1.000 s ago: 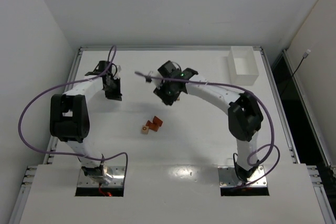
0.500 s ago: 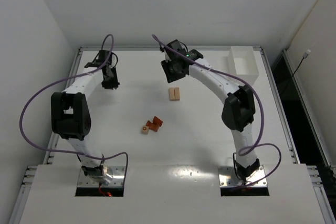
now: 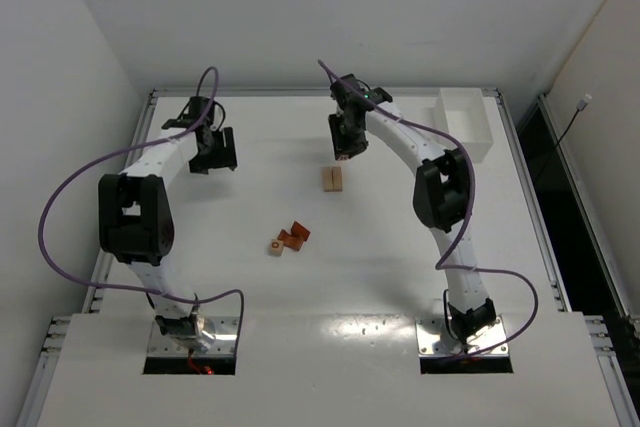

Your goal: Build the wood block tower

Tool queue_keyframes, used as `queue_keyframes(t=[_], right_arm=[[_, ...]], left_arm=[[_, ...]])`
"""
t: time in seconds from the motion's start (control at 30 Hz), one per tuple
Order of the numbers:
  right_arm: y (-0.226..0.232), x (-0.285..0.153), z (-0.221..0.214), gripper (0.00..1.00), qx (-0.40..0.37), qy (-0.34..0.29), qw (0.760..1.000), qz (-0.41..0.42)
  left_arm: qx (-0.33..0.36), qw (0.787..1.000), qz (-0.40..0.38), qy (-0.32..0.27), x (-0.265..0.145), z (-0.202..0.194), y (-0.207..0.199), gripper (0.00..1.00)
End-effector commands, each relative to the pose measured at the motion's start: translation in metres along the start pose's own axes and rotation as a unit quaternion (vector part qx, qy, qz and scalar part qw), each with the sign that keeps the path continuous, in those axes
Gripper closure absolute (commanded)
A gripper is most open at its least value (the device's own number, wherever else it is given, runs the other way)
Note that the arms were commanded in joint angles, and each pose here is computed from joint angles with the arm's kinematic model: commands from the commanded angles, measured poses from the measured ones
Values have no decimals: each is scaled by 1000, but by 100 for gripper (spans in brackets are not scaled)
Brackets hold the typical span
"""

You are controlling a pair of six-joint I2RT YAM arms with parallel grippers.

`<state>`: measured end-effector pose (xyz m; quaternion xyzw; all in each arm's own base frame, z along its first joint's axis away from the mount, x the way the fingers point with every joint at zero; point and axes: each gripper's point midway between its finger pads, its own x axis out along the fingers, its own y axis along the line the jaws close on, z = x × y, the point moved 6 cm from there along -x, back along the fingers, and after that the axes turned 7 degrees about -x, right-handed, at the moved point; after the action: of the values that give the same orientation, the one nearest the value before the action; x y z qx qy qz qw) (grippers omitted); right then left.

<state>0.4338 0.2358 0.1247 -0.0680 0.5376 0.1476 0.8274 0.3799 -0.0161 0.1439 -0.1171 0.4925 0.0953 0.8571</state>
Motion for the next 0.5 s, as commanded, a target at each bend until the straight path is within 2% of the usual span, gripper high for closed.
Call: queue_keyframes(t=[0.0,0.17,0.47], right_arm=[[12,-11,17,100,12,-29,999,32],[24,-9,15,100,2,-27,999,41],[31,6,1,100,6,-8,1000,8]], left_arm=[[-1,1000,2,0,5,3,-3,36],[-5,1000,15,-6,8,8,-1,35],[-25,999,31,-7,14,9,-1,35]])
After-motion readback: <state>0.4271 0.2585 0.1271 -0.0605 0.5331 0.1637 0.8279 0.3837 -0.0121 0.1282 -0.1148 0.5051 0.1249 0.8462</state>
